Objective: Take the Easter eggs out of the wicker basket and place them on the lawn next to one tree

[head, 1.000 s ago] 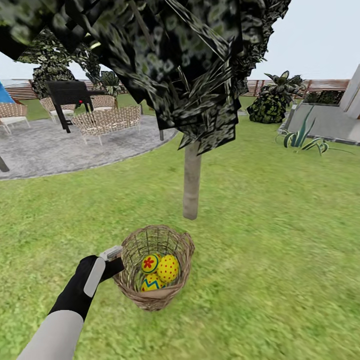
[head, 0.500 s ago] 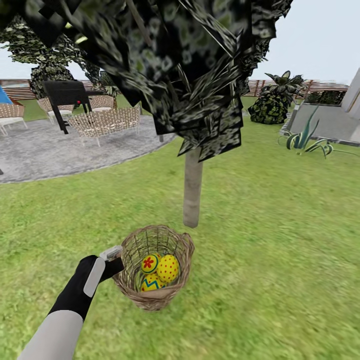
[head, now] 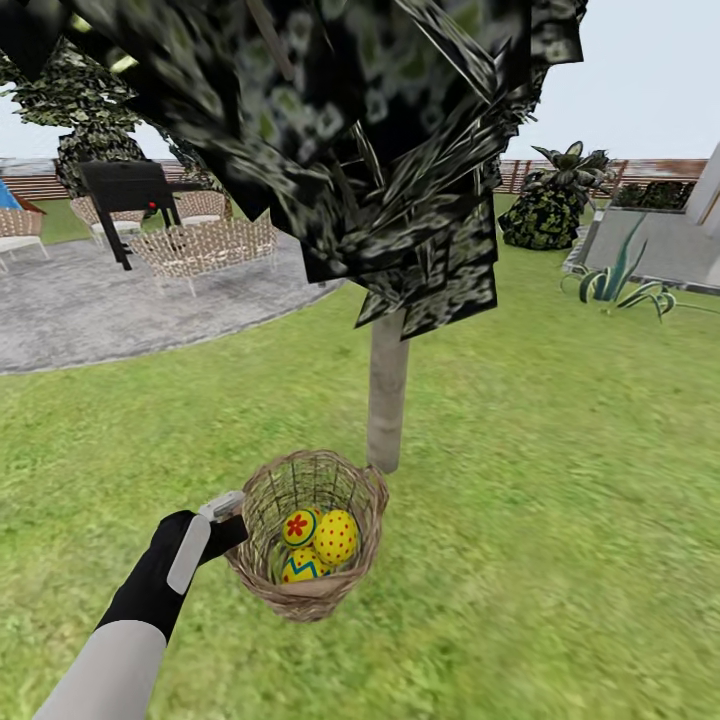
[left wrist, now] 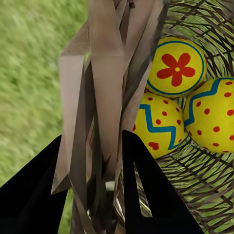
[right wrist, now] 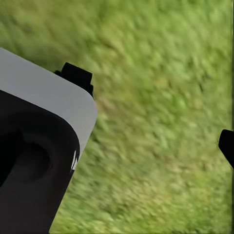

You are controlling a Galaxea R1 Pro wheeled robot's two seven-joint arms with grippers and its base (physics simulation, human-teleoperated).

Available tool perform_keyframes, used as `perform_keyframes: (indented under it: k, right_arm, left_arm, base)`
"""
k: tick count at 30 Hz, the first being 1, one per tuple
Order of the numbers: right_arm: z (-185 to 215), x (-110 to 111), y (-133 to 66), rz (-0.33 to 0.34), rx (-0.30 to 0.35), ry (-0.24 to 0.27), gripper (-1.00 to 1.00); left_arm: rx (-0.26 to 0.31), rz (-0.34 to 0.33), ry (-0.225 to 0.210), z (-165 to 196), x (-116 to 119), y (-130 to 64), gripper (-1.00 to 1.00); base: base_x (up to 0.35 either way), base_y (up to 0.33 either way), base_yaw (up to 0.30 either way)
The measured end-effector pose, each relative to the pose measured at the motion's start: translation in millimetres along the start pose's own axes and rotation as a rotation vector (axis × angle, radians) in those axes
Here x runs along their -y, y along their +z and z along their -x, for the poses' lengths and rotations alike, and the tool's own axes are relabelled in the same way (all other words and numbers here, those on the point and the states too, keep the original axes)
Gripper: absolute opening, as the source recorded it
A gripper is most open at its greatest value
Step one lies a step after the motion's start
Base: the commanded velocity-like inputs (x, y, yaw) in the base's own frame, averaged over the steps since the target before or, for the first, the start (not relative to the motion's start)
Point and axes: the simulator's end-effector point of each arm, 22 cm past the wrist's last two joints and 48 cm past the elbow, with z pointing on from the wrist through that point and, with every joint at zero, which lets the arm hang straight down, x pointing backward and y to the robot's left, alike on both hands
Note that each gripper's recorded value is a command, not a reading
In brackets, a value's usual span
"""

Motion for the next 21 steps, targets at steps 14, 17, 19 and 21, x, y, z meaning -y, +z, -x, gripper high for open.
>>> perform_keyframes:
  k: [14, 17, 19, 21]
  right_arm:
    - [0.2, -0.4, 0.2, 0.001, 0.0, 0.0, 1.0]
    - [0.1, -0.1, 0.2, 0.0, 0.0, 0.0, 1.0]
    - [0.0, 0.0, 0.2, 0.0, -0.001, 0.0, 1.0]
    - [-0.2, -0.3, 1.9, 0.0, -0.001, 0.0, 1.0]
  left_arm:
    - [-0.001, 0.0, -0.002, 0.0, -0.5, 0.6, -1.0]
    - [0.0, 0.002, 0.0, 0.4, -1.0, 0.5, -1.0]
    - [0.0, 0.0, -0.001, 0.4, -0.6, 0.4, -1.0]
    - [0.0, 0.001, -0.001, -0.6, -1.2, 2.1, -1.0]
  base:
    - [0.214, 0.0, 0.0]
    - [0.0, 0.0, 0.0]
    - [0.0, 0.0, 0.0]
    - [0.0, 0.0, 0.0]
